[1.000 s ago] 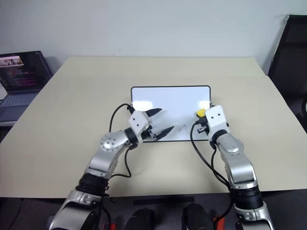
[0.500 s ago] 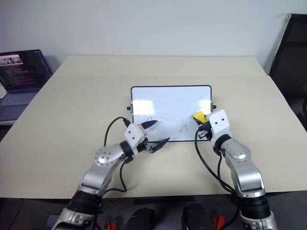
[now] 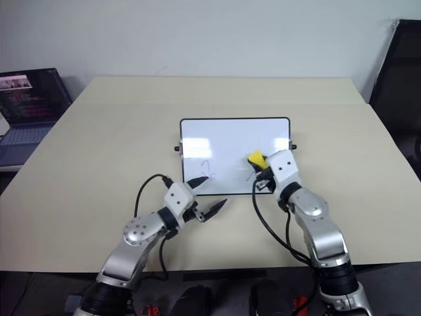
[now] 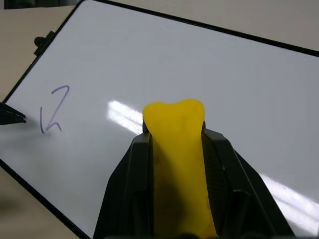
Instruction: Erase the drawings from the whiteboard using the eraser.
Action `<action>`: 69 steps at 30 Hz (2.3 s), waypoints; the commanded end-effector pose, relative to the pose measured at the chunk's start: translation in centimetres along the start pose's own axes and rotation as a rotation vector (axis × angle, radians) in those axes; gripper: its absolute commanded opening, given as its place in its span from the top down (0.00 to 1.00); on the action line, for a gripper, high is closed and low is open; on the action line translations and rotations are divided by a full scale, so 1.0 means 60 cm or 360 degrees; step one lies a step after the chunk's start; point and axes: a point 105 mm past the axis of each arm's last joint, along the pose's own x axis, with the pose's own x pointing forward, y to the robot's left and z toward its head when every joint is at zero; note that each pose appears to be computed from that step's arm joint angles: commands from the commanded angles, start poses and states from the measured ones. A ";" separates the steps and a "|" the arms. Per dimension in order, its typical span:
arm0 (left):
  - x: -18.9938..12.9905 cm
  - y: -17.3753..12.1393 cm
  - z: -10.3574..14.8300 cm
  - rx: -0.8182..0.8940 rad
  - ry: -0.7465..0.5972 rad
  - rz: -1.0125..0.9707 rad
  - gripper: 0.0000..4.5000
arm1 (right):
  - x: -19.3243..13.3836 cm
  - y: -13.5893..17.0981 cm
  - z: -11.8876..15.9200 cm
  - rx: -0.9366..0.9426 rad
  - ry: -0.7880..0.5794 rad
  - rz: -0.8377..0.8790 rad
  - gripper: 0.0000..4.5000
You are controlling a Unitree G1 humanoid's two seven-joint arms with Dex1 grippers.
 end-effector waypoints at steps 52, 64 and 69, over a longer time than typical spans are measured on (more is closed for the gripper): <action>0.017 0.037 0.040 0.0110 -0.0099 0.0042 0.00 | 0.003 0.029 -0.025 -0.0221 0.0153 0.0058 0.77; 0.016 0.043 0.042 0.0127 -0.0100 0.0061 0.00 | 0.004 0.035 -0.064 -0.0370 0.0334 0.0152 0.77; 0.015 0.041 0.041 0.0128 -0.0097 0.0055 0.00 | -0.010 0.024 -0.080 -0.0369 0.0397 0.0146 0.77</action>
